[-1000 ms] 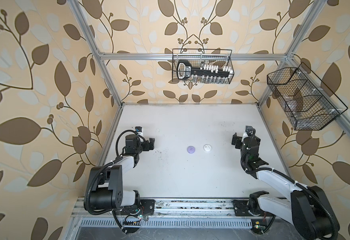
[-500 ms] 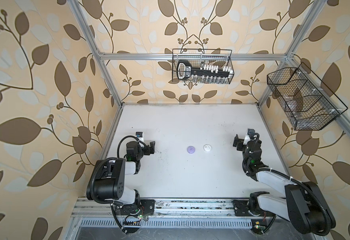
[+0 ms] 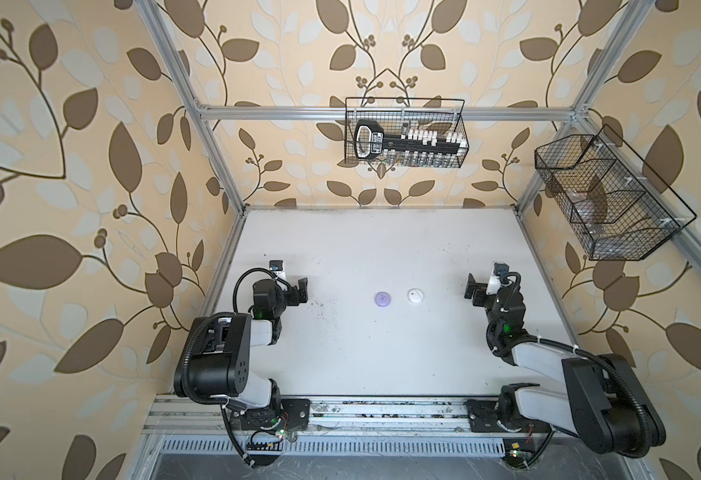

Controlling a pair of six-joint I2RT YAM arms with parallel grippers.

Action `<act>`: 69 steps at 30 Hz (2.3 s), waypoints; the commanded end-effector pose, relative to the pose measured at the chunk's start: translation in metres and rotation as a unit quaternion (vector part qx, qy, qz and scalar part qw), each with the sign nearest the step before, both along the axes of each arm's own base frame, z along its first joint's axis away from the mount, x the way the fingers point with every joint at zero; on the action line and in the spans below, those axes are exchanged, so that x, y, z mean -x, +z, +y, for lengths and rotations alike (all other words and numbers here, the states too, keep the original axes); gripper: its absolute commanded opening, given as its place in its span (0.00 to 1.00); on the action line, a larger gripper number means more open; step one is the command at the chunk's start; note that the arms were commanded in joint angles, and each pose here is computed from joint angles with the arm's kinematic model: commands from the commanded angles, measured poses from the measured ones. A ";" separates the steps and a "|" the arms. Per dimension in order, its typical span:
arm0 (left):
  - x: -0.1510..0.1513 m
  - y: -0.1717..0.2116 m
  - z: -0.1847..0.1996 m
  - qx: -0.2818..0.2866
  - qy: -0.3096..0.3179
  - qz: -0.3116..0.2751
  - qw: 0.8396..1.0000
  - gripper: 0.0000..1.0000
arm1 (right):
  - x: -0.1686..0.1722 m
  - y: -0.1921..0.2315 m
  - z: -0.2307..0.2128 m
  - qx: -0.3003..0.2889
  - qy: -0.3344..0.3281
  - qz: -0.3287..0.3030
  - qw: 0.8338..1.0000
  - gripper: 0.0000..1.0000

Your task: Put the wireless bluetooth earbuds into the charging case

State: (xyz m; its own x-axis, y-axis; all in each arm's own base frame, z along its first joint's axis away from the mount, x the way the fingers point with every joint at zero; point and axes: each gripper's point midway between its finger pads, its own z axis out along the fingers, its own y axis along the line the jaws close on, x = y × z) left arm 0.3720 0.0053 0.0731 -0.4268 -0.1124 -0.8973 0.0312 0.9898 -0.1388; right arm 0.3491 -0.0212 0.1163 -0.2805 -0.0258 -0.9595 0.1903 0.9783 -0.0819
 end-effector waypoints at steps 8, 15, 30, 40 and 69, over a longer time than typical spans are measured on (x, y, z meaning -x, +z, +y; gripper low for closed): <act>-0.011 0.003 0.012 -0.001 0.026 0.010 1.000 0.99 | -0.010 0.007 0.000 -0.005 0.006 -0.012 1.000 1.00; -0.011 0.003 0.011 0.000 0.022 0.008 1.000 0.99 | -0.009 0.008 0.001 -0.001 0.008 -0.015 1.000 1.00; -0.011 0.003 0.010 0.000 0.021 0.010 1.000 0.99 | 0.002 0.003 -0.006 -0.017 0.002 -0.044 0.999 1.00; -0.011 0.003 0.010 0.000 0.021 0.011 1.000 0.99 | 0.002 0.004 -0.003 -0.006 0.001 -0.042 0.999 1.00; -0.012 0.003 0.010 0.000 0.021 0.010 1.000 0.99 | -0.001 0.002 0.005 -0.006 0.026 -0.037 0.999 1.00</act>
